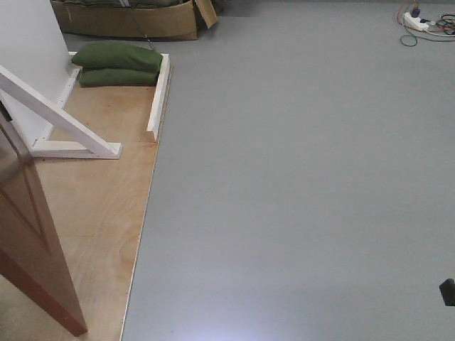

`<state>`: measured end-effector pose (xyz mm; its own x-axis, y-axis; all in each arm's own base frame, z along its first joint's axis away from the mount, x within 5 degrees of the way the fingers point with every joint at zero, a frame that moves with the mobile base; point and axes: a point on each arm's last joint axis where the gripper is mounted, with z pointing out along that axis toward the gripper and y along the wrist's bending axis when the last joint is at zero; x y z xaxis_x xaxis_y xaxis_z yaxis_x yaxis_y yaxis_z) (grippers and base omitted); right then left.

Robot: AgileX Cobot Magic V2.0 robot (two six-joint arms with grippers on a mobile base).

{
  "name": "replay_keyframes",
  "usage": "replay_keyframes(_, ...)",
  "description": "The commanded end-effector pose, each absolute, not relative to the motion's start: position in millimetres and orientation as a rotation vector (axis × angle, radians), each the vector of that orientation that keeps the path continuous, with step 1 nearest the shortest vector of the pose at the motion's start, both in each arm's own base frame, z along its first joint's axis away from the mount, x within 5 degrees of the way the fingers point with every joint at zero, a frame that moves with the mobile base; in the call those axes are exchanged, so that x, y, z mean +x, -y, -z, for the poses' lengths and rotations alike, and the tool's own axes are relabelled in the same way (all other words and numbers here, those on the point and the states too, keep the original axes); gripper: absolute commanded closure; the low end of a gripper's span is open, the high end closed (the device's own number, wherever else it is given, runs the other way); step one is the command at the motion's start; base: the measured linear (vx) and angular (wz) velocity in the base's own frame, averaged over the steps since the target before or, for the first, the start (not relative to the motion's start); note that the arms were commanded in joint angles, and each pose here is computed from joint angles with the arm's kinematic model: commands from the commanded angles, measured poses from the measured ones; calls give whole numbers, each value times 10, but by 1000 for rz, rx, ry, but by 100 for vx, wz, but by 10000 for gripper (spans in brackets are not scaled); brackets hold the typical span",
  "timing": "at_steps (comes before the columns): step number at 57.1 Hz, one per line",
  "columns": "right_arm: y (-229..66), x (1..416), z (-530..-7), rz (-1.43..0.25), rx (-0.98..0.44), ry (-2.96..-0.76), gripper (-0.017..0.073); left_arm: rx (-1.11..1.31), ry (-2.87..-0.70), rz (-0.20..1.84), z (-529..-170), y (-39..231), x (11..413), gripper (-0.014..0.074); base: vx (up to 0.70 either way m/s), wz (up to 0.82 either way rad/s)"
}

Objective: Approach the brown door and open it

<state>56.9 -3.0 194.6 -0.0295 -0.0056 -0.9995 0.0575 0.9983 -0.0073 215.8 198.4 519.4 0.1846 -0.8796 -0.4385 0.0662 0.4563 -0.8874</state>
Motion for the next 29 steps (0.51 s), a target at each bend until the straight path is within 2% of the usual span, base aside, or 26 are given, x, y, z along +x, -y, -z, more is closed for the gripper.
replay_keyframes(1, 35, 560, -2006, 67, 34, -1516, 559, -769, -1149, 827, -5428, -1768, 2110, 597, 0, 0)
replay_keyframes(29, 35, 560, -2006, 67, 34, -1516, 559, -539, -1237, 741, -5416, -1203, 2636, 597, 0, 0)
